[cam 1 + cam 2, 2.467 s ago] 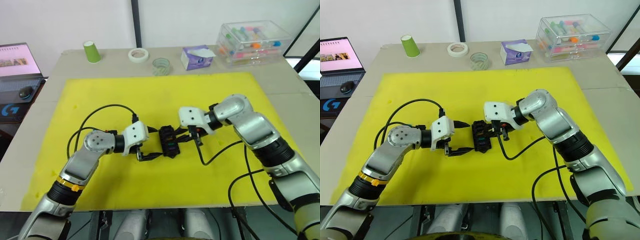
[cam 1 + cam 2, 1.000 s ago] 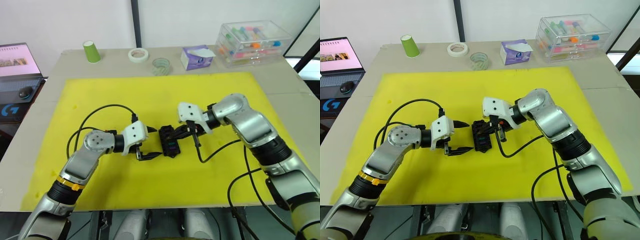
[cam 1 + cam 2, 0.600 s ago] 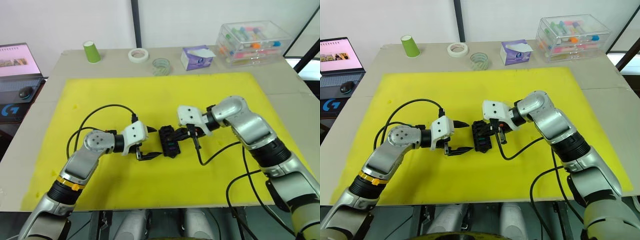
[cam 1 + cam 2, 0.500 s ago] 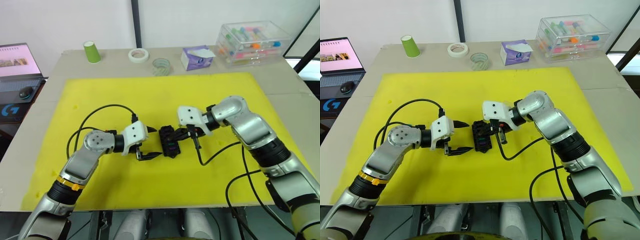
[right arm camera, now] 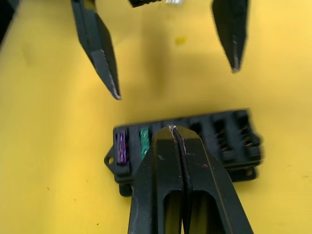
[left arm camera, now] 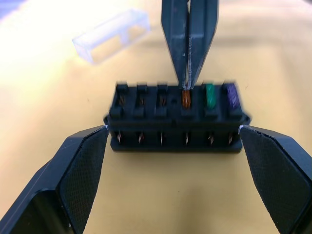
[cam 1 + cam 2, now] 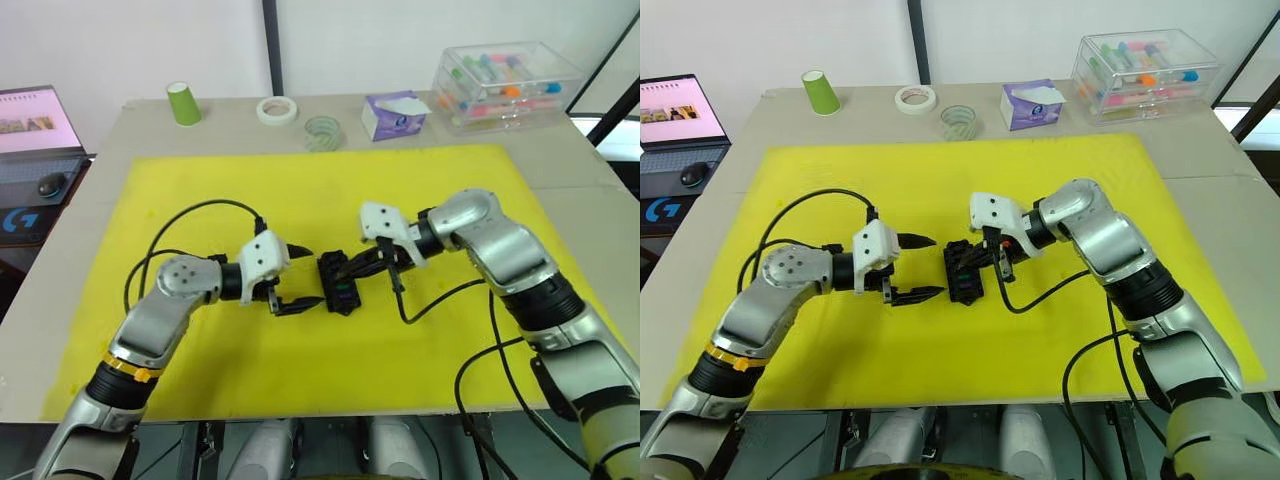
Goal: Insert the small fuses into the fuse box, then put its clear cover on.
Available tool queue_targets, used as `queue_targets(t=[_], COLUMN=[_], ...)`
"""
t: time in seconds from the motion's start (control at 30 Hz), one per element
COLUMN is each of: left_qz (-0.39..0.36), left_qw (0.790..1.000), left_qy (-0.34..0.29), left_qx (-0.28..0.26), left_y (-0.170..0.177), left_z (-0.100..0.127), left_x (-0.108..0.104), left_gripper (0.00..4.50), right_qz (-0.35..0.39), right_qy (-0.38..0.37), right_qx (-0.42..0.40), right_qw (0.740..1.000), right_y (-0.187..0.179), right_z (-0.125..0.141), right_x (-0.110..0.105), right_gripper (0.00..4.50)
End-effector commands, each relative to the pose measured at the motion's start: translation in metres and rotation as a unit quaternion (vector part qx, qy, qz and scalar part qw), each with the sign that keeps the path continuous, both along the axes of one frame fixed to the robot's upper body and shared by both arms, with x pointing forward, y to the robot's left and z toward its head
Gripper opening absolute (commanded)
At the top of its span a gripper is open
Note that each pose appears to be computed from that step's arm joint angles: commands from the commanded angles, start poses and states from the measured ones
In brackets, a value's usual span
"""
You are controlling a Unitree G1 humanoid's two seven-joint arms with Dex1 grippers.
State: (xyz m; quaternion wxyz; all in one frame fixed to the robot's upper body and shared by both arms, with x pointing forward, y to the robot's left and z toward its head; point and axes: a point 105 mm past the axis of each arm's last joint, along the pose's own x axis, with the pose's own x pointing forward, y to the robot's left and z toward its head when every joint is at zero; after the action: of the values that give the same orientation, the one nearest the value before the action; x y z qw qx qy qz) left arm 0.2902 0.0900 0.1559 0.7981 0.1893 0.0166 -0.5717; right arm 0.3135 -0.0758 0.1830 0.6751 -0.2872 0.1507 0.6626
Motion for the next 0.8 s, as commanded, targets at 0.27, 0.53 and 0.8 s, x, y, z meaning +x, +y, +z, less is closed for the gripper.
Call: queue_targets(t=[0.27, 0.53, 0.8], left_qz=[0.172, 0.336, 0.382], left_qw=[0.984, 0.935, 0.913], left_qy=[0.039, 0.091, 0.105], left_qx=[-0.021, 0.066, 0.095], left_y=[0.129, 0.252, 0.303], left_z=[0.065, 0.043, 0.031], left_x=[-0.025, -0.069, -0.089], left_gripper=[4.5, 4.5, 4.5], right_qz=[-0.091, -0.165, -0.241], right_qy=[-0.087, -0.105, -0.097], right_qx=[-0.02, -0.076, -0.128], right_qw=[0.992, 0.978, 0.957], right_y=[-0.072, -0.14, -0.2], right_z=[0.045, 0.044, 0.03], right_x=[0.015, 0.019, 0.019], right_gripper=[0.39, 3.03, 4.47])
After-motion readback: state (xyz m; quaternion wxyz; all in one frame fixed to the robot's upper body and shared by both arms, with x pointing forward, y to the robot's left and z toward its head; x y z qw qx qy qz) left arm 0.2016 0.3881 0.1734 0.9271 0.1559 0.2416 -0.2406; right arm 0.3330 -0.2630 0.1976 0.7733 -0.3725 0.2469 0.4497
